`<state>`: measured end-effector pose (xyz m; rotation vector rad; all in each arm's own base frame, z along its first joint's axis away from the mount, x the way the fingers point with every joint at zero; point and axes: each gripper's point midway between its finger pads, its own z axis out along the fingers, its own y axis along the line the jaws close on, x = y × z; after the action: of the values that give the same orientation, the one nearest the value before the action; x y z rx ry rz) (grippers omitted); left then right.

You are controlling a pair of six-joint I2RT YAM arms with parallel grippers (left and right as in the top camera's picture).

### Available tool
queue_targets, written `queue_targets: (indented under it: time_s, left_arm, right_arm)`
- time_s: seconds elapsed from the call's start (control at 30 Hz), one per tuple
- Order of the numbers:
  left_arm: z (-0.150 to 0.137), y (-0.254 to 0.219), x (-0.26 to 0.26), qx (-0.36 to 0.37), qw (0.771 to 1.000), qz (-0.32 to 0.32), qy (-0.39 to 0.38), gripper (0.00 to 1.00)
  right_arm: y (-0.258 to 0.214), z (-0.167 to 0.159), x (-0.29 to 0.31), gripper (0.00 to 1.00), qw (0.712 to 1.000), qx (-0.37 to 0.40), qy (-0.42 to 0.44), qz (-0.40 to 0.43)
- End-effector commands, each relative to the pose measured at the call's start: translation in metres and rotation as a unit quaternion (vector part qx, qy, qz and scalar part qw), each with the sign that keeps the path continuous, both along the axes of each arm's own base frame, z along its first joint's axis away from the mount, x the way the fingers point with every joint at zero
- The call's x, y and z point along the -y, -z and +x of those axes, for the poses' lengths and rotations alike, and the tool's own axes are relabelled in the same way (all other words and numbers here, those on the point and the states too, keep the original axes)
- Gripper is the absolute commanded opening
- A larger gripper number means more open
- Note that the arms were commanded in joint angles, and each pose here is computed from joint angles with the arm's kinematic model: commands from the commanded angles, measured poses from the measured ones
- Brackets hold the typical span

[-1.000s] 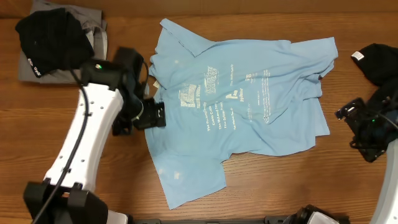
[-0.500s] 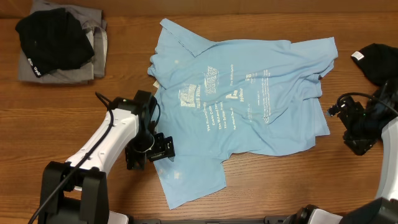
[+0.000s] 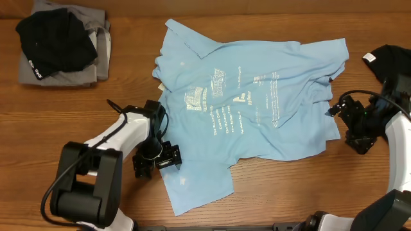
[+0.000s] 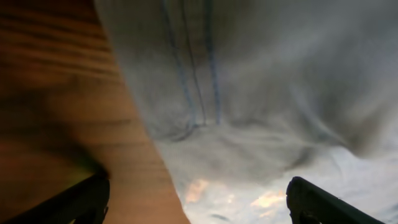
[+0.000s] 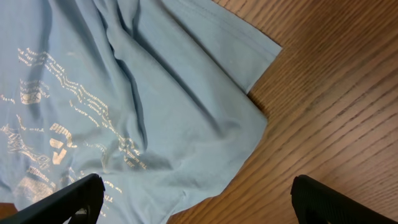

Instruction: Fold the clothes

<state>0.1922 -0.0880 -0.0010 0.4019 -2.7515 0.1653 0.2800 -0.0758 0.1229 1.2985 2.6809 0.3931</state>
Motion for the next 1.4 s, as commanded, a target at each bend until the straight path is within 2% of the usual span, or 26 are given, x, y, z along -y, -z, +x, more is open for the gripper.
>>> queue_targets:
  time_s: [0.0,0.03,0.07,0.13,0.2,0.23,0.33,0.57,0.8,1.0,1.37]
  left_arm:
    - [-0.005,0.011,-0.003,-0.017,1.0,0.014,-0.001,0.9]
    - [-0.006,0.013,-0.003,-0.019,1.0,0.017,-0.001,0.87]
    - [-0.006,0.017,-0.004,-0.023,1.0,0.02,0.0,0.77]
    - [-0.006,0.02,-0.006,-0.026,0.999,0.024,0.002,0.65]
    - [-0.006,0.021,-0.006,-0.027,0.999,0.024,0.003,0.45]
    - [-0.006,0.022,-0.006,-0.028,0.999,0.024,0.003,0.31]
    - [-0.004,0.023,-0.006,-0.023,0.999,0.023,0.003,0.04]
    - [0.0,0.023,-0.013,-0.022,0.999,0.024,-0.015,0.04]
    - [0.002,0.021,-0.035,-0.033,0.997,0.03,-0.064,0.04]
    - [0.013,0.01,-0.061,-0.031,0.994,0.064,-0.085,0.04]
    - [0.048,-0.032,-0.074,0.051,0.991,0.087,-0.087,0.04]
  right_arm:
    - [0.002,-0.001,-0.002,1.0,1.0,-0.007,-0.013,-0.014]
    - [0.004,-0.003,-0.002,1.0,1.0,-0.011,-0.014,-0.019]
    - [0.008,-0.005,-0.002,1.0,0.999,-0.018,-0.014,-0.023]
    - [0.015,-0.008,-0.003,1.0,0.999,-0.023,-0.014,-0.021]
    - [0.026,-0.012,-0.004,1.0,0.999,-0.027,-0.014,-0.018]
    - [0.032,-0.014,-0.005,1.0,0.999,-0.028,-0.014,-0.017]
    - [0.05,-0.017,-0.007,1.0,0.999,-0.029,-0.015,-0.015]
    - [0.081,-0.016,-0.017,1.0,1.0,-0.004,-0.012,0.008]
    - [0.088,-0.012,-0.016,0.98,1.0,0.002,0.012,0.01]
    - [0.088,-0.011,-0.016,0.96,1.0,0.004,0.016,0.01]
    - [0.091,-0.014,-0.005,0.88,0.999,-0.011,0.044,-0.015]
